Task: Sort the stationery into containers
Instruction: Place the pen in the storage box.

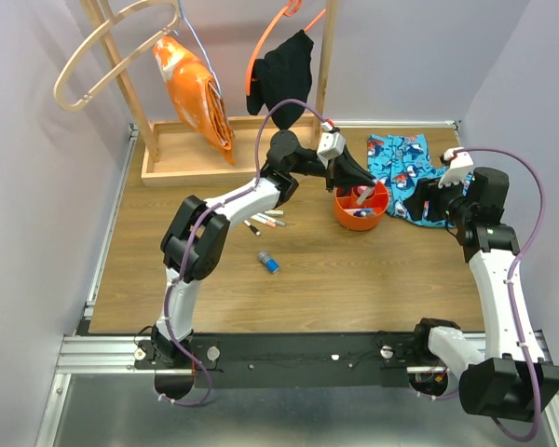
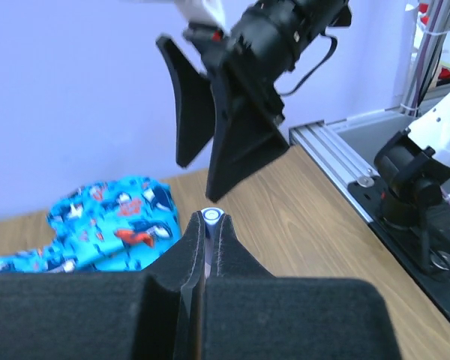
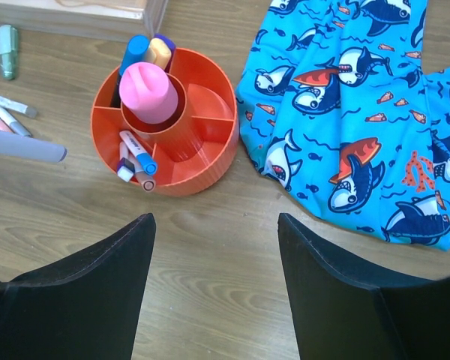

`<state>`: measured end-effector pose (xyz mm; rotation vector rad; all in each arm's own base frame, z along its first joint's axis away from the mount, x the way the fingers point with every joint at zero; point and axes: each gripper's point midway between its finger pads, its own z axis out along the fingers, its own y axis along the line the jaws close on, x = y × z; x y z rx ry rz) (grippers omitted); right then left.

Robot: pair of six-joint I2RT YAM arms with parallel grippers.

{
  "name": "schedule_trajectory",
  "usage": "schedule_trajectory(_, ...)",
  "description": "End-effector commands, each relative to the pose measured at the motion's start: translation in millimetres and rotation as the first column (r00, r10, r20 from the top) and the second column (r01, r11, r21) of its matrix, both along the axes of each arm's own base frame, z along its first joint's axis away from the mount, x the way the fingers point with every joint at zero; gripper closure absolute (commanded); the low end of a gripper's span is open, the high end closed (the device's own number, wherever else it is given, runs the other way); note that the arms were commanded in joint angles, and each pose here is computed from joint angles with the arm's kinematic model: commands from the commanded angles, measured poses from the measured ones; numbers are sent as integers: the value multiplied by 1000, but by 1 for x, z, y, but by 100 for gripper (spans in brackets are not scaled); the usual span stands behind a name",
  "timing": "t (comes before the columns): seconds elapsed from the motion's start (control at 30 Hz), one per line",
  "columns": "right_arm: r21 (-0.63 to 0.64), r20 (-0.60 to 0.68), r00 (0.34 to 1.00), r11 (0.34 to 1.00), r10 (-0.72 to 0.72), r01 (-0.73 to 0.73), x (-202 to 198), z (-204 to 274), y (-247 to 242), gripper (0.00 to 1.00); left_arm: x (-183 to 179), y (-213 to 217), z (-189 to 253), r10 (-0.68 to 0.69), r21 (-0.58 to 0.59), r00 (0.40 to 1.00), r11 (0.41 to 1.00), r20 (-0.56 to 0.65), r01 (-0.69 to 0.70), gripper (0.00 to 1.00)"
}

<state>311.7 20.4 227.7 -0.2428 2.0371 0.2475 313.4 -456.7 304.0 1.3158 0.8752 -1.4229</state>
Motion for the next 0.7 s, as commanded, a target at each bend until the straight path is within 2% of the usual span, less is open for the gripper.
schedule_trajectory(0.0,-22,-11,999,999,-41,41,1,7,-9,26,8,-2,-18,-30,-23,999,999,38,31,100)
schedule_trajectory(0.37,-60,-36,998,997,-42,40,12,5,-16,26,48,-7,-88,-2,44,999,999,-40,4,100)
schedule_trajectory(0.57,-51,-48,998,998,-40,37,12,-1,-15,26,47,-3,-123,-9,98,996,995,-84,17,100)
schedule_trajectory(0.6,-48,-50,998,998,-38,35,12,-2,-14,26,44,-1,-128,-7,106,996,994,-91,17,96)
schedule_trajectory(0.63,-43,-44,998,999,-34,32,13,-1,-13,26,43,0,-129,-5,110,995,994,-95,16,82)
schedule_trajectory(0.67,-41,-43,999,999,-33,32,13,-1,-12,26,42,1,-128,-3,109,996,994,-89,13,74)
